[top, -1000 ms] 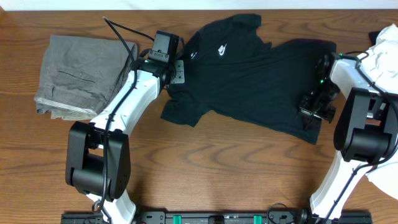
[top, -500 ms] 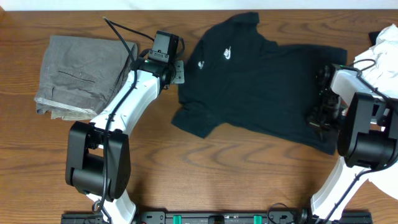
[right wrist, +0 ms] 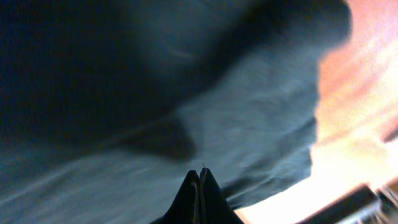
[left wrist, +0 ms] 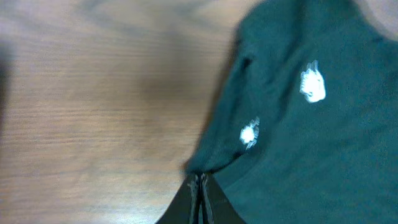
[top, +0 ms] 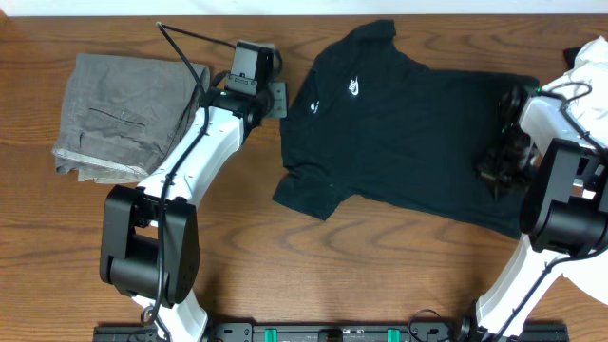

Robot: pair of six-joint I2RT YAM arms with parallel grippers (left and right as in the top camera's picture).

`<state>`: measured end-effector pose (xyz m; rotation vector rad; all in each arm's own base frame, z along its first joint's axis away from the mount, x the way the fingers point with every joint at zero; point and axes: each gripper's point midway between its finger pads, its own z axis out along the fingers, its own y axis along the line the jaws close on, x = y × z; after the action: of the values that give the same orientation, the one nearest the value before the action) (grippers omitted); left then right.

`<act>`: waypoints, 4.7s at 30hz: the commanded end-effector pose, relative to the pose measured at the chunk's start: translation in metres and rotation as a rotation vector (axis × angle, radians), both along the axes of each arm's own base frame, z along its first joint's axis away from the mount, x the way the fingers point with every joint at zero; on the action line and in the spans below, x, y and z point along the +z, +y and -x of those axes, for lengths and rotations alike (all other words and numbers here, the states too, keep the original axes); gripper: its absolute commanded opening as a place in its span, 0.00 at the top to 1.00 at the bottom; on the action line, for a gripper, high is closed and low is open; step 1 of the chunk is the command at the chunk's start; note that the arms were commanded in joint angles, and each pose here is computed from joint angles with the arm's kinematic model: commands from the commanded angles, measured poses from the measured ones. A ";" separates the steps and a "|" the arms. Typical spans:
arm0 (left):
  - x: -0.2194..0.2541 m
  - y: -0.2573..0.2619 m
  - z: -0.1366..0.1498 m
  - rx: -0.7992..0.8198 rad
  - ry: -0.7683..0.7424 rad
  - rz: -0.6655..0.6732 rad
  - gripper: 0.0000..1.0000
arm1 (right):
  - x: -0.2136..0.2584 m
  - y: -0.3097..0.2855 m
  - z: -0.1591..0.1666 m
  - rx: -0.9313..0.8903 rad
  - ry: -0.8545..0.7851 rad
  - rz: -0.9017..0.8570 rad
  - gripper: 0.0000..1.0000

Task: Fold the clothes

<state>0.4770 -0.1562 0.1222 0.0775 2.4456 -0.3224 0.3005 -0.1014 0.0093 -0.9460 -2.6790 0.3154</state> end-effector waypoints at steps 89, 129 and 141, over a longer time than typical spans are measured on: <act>0.092 0.068 0.156 0.204 0.226 -0.087 0.92 | 0.094 0.003 -0.108 0.146 -0.470 0.010 0.01; -0.005 0.062 0.172 0.214 0.473 -0.102 0.89 | 0.048 -0.003 0.038 -0.160 -0.037 -0.004 0.32; -0.021 0.060 0.167 0.215 0.500 -0.114 0.92 | 0.006 -0.004 0.051 -0.185 -0.190 -0.159 0.38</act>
<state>0.3081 -0.0996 0.1020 -0.2285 2.9417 -0.1366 0.2449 -0.1173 0.0225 -1.2723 -2.6490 0.1341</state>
